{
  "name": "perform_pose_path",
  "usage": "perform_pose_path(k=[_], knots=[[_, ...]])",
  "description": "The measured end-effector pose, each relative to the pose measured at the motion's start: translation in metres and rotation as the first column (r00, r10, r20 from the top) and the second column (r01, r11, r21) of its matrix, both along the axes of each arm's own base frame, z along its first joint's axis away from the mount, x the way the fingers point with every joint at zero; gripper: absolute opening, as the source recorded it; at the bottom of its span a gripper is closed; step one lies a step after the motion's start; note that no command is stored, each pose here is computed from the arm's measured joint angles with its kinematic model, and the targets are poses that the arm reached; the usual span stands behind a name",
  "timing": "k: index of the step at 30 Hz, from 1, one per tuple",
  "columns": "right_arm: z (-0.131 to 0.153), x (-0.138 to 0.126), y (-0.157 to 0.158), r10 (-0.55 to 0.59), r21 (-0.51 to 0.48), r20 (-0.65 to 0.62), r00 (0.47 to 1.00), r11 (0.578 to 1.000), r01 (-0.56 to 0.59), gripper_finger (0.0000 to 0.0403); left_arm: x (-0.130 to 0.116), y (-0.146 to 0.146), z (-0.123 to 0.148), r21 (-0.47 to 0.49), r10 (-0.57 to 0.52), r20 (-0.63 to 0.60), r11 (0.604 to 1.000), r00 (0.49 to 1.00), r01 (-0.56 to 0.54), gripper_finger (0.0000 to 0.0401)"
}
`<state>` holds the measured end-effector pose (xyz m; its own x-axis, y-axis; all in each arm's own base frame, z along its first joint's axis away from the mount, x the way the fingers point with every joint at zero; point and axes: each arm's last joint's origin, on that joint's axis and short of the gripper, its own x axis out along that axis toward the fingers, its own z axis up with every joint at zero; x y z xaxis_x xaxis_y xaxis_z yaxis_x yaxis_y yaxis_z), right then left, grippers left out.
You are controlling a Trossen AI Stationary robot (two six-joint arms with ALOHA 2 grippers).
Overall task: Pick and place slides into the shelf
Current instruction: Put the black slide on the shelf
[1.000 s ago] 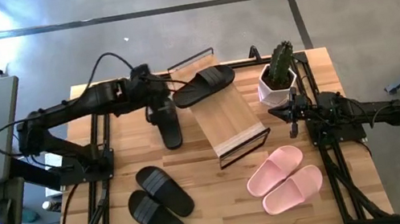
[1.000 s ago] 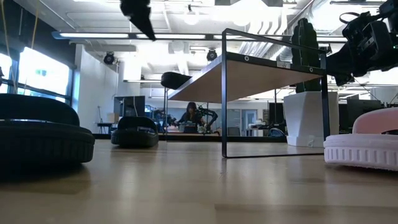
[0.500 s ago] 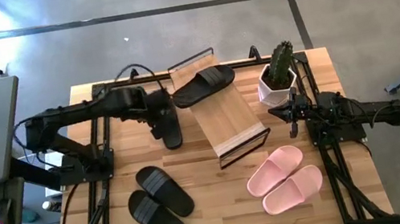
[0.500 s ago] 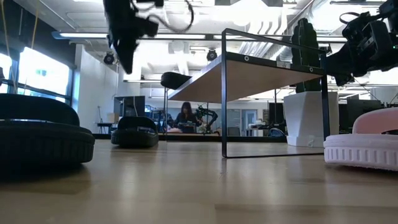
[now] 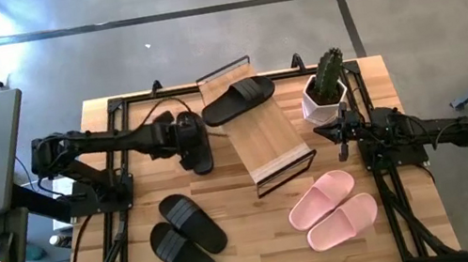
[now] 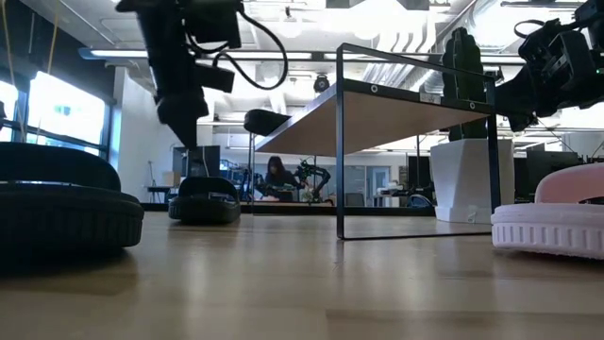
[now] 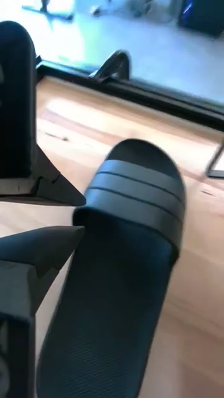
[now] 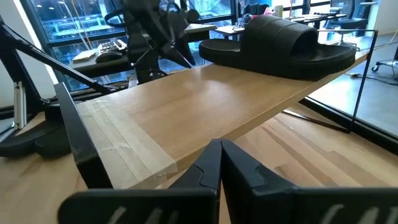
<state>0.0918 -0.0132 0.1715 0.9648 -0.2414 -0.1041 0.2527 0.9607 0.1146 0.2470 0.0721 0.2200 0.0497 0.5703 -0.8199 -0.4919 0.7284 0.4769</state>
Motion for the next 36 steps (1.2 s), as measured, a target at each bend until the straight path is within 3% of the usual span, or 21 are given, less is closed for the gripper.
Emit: perform_pose_path(k=[10, 18, 27, 32, 36], knots=[[0.000, 0.000, 0.000, 0.000, 0.000, 0.000, 1.000, 1.000, 0.000, 0.0000, -0.003, -0.030, -0.032, 0.087, -0.080, 0.003, 0.993, 0.997, 0.080, 0.0070], [0.000, 0.000, 0.000, -0.004, -0.001, 0.000, 1.000, 1.000, 0.004, 0.0000, -0.014, -0.032, -0.057, 0.100, -0.095, -0.007, 0.990, 0.995, 0.095, 0.0116], [0.000, 0.000, 0.000, -0.012, -0.039, -0.009, 1.000, 0.999, 0.012, 0.0000, -0.014, -0.032, -0.064, 0.146, -0.140, 0.001, 0.980, 0.990, 0.139, 0.0169], [0.000, 0.000, -0.001, -0.014, -0.046, -0.011, 1.000, 0.999, 0.014, 0.0000, -0.009, -0.032, -0.067, 0.143, -0.220, 0.032, 0.966, 0.975, 0.214, 0.0181], [0.000, 0.000, -0.001, -0.015, -0.046, -0.011, 1.000, 0.999, 0.014, 0.0000, -0.008, -0.031, -0.067, 0.201, -0.227, 0.009, 0.954, 0.974, 0.221, 0.0181]])
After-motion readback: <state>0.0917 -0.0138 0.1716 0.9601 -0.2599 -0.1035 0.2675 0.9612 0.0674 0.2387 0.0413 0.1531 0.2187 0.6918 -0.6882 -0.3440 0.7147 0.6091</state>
